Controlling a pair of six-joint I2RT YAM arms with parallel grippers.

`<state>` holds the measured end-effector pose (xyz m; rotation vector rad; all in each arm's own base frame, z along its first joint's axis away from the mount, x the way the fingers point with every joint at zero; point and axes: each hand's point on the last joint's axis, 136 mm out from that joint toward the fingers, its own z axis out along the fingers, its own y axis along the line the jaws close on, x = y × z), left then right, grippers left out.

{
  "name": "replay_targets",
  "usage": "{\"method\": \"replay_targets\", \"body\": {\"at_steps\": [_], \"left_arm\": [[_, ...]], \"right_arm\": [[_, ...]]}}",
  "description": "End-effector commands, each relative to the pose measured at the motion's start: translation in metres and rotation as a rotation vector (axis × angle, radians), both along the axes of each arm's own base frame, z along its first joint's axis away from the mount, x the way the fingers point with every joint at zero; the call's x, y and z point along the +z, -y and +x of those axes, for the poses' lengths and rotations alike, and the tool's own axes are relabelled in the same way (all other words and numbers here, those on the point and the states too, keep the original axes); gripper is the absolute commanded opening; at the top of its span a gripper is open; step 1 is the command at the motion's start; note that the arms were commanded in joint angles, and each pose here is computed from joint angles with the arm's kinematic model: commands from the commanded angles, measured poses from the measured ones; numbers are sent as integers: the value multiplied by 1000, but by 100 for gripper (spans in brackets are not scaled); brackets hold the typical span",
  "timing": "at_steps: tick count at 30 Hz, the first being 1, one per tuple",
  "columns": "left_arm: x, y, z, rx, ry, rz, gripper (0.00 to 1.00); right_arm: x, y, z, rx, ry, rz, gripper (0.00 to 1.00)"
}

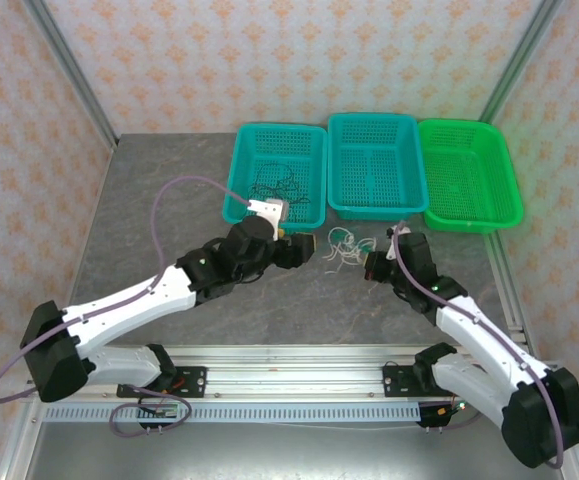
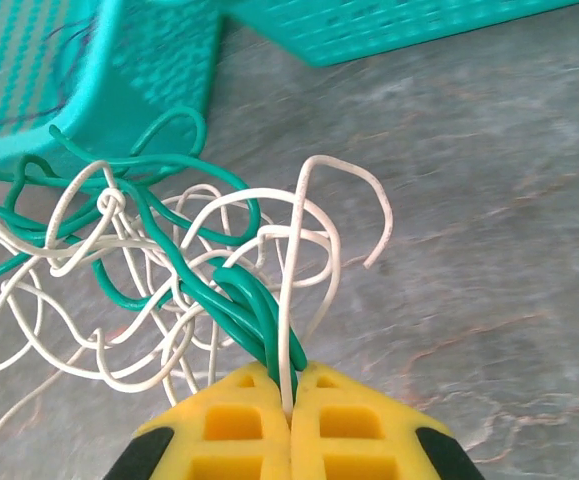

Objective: Untangle the cables

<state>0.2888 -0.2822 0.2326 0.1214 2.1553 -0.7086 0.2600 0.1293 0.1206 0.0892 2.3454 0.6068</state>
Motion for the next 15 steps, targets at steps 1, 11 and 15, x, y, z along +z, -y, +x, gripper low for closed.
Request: {"method": "replay_targets", "body": {"at_steps": [1, 11, 15], "left_arm": [[-4, 3, 9, 75, -142, -133, 78], [-35, 29, 12, 2, -298, -223, 76], [-41, 27, 13, 6, -302, -232, 58]], "right_arm": [[5, -28, -19, 183, -6, 38, 0], [30, -78, -37, 407, 61, 195, 0], [27, -70, -28, 337, 64, 161, 0]]}}
